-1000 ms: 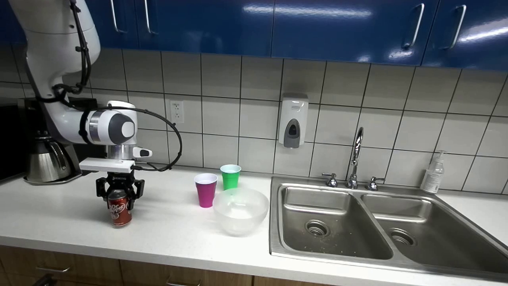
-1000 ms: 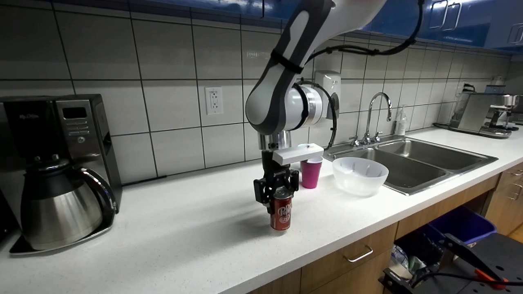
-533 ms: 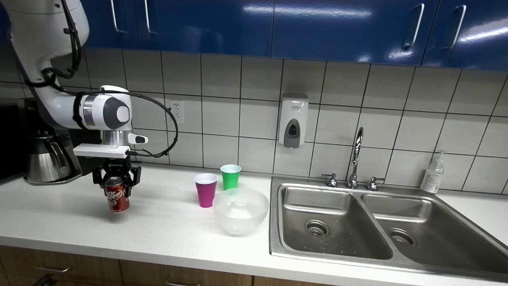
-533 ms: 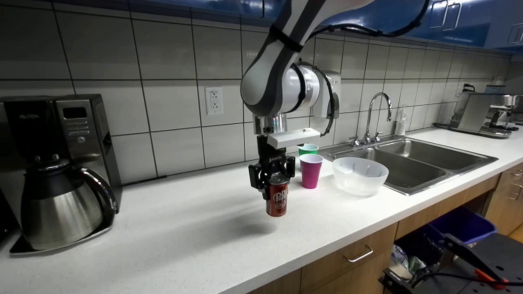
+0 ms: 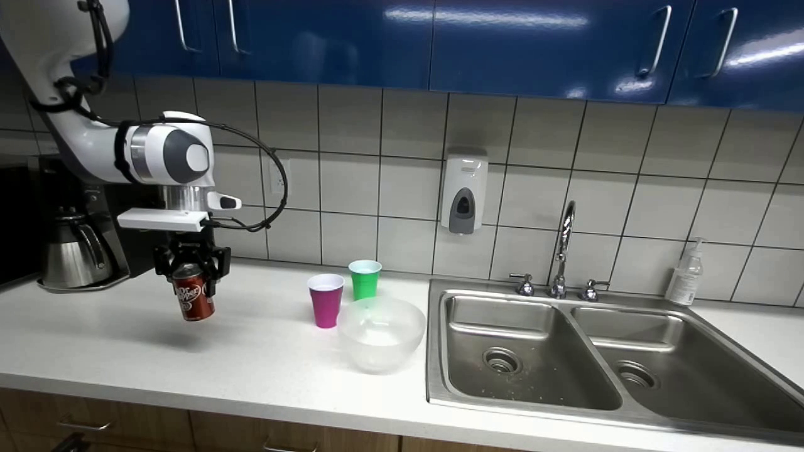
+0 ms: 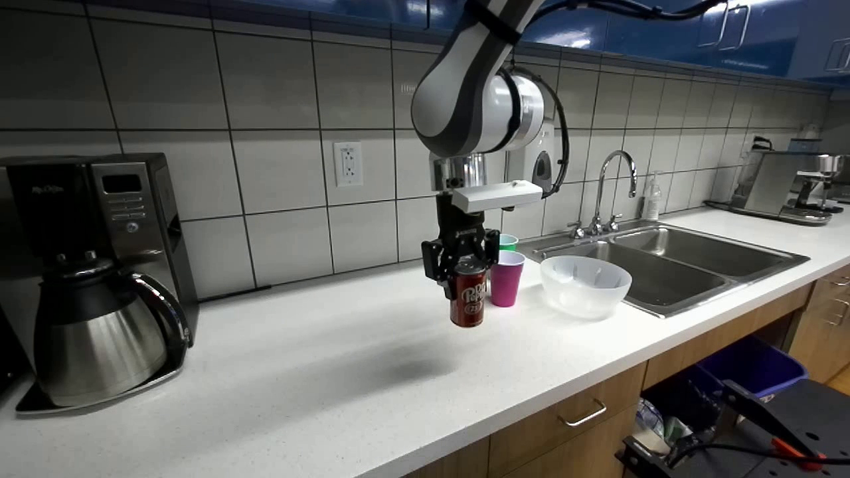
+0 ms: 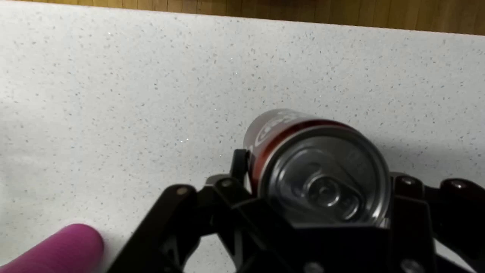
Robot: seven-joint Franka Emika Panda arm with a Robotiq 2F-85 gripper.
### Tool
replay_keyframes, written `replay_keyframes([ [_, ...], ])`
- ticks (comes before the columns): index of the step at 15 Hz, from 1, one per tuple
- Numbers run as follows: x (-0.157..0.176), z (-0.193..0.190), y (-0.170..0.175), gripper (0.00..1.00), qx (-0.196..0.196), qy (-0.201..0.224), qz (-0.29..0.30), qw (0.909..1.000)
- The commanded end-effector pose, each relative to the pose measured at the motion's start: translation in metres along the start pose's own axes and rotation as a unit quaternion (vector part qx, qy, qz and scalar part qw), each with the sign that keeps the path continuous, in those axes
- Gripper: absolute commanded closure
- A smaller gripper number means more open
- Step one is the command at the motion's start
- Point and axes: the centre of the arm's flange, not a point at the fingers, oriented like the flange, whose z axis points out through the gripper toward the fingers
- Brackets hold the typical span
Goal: Put the red can inside the plastic bowl
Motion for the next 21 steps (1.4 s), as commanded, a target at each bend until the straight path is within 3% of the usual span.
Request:
replay_keyframes([
  [1, -0.03, -0.028, 0.022, 0.59, -0.011, 0.005, 0.024, 0.9996],
  [15, -0.086, -0.049, 0.149, 0.59, -0.006, 0.023, 0.091, 0.9956],
  [21, -0.093, -0.053, 0.202, 0.59, -0.001, 0.035, 0.119, 0.9923],
])
